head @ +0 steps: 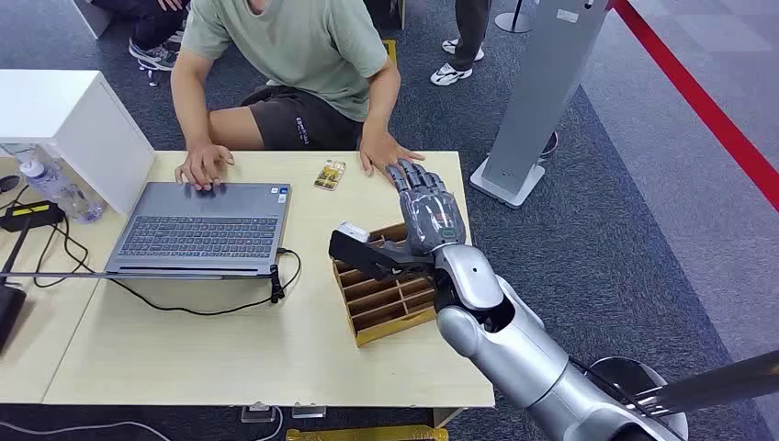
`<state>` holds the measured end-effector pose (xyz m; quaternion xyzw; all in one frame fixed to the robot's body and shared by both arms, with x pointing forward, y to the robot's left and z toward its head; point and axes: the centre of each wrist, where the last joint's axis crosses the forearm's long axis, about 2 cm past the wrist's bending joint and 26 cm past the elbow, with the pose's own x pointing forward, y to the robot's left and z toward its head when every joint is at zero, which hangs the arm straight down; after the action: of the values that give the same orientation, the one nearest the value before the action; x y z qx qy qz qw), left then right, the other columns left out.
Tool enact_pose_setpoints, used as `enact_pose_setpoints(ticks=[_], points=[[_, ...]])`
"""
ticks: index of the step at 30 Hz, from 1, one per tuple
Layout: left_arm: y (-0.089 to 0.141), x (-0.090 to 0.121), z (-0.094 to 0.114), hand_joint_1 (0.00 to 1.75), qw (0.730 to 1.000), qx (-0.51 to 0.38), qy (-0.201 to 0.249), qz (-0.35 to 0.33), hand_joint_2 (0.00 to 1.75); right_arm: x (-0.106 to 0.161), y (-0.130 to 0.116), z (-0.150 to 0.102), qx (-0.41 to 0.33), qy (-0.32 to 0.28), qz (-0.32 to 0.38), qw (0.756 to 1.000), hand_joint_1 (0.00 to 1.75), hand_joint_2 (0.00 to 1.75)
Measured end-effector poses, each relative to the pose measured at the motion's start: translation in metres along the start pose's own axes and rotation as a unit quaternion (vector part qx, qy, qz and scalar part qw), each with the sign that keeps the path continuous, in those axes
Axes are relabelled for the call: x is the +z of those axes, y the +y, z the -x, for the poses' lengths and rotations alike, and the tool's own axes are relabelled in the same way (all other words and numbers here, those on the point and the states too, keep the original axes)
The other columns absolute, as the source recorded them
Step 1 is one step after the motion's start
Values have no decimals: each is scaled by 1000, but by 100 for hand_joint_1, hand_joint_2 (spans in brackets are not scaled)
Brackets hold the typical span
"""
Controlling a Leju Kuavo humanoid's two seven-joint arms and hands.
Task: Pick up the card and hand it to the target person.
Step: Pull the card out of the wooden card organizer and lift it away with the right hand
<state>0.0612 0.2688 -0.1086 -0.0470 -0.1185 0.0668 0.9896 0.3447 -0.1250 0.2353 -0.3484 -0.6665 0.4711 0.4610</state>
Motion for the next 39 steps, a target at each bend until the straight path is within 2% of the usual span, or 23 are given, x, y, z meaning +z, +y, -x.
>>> enact_pose_setpoints(ticks=[2, 8, 15, 29, 39], points=[[0, 0, 0, 0, 1000, 0, 0, 0, 0, -2, 0, -2, 2, -2, -2, 1000, 13, 175], [0, 0, -1, 0, 1000, -1, -1, -1, 0, -16, -3, -23, 12, -23, -8, 1000, 64, 175], [0, 0, 0, 0, 1000, 4, 7, -5, 0, -21, 10, -32, 12, -26, -32, 999, 76, 175], [0, 0, 0, 0, 1000, 5, 7, -6, 0, -23, 25, -30, 18, 17, -13, 1000, 70, 175], [0, 0, 0, 0, 1000, 5, 7, -6, 0, -21, 32, -27, 27, 33, -13, 999, 82, 175]])
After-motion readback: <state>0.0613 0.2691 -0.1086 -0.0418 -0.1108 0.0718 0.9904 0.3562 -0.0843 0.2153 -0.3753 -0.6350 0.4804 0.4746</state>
